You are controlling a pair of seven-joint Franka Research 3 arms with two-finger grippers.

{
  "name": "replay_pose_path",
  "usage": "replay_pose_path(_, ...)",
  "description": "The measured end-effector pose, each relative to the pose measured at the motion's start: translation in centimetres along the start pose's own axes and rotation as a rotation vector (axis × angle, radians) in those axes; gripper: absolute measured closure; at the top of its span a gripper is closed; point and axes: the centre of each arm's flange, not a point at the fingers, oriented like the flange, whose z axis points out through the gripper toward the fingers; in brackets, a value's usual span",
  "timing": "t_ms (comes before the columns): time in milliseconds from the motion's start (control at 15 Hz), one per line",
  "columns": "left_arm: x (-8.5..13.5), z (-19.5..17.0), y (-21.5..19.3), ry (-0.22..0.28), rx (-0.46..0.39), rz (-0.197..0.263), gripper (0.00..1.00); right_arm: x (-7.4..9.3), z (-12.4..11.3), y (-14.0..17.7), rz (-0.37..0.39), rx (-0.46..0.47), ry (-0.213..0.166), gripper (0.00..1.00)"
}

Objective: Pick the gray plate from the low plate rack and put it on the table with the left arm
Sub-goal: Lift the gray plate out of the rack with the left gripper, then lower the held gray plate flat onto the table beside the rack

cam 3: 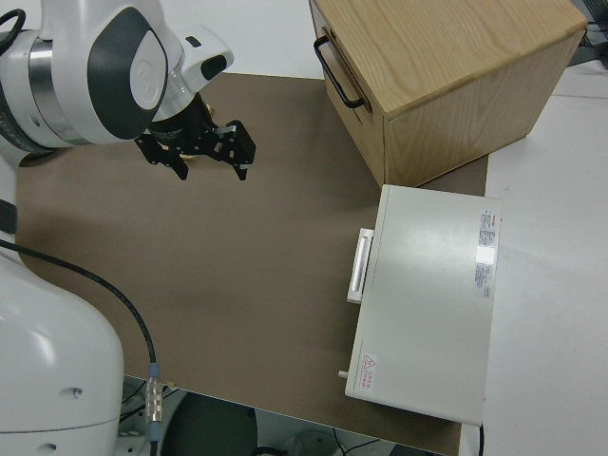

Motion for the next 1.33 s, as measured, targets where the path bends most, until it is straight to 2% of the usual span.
replay_pose_path(333,-1.0,-3.2,-1.2,0.001,0.001,0.016,0.88,0.0,0.0,0.0,0.0,0.0,0.0,0.01)
replay_pose_path(533,-1.9,-5.7,-1.3,0.023,-0.027,0.027,0.88,0.0,0.0,0.0,0.0,0.0,0.0,0.01)
replay_pose_path(867,-3.2,-7.8,1.6,0.044,-0.237,0.06,0.88,0.0,0.0,0.0,0.0,0.0,0.0,0.01)
replay_pose_path(1067,-3.6,-8.5,4.6,0.026,-0.372,0.044,0.88,0.0,0.0,0.0,0.0,0.0,0.0,0.01)
replay_pose_path(1333,-4.1,-7.3,7.1,0.04,-0.43,0.057,0.88,0.0,0.0,0.0,0.0,0.0,0.0,0.01)
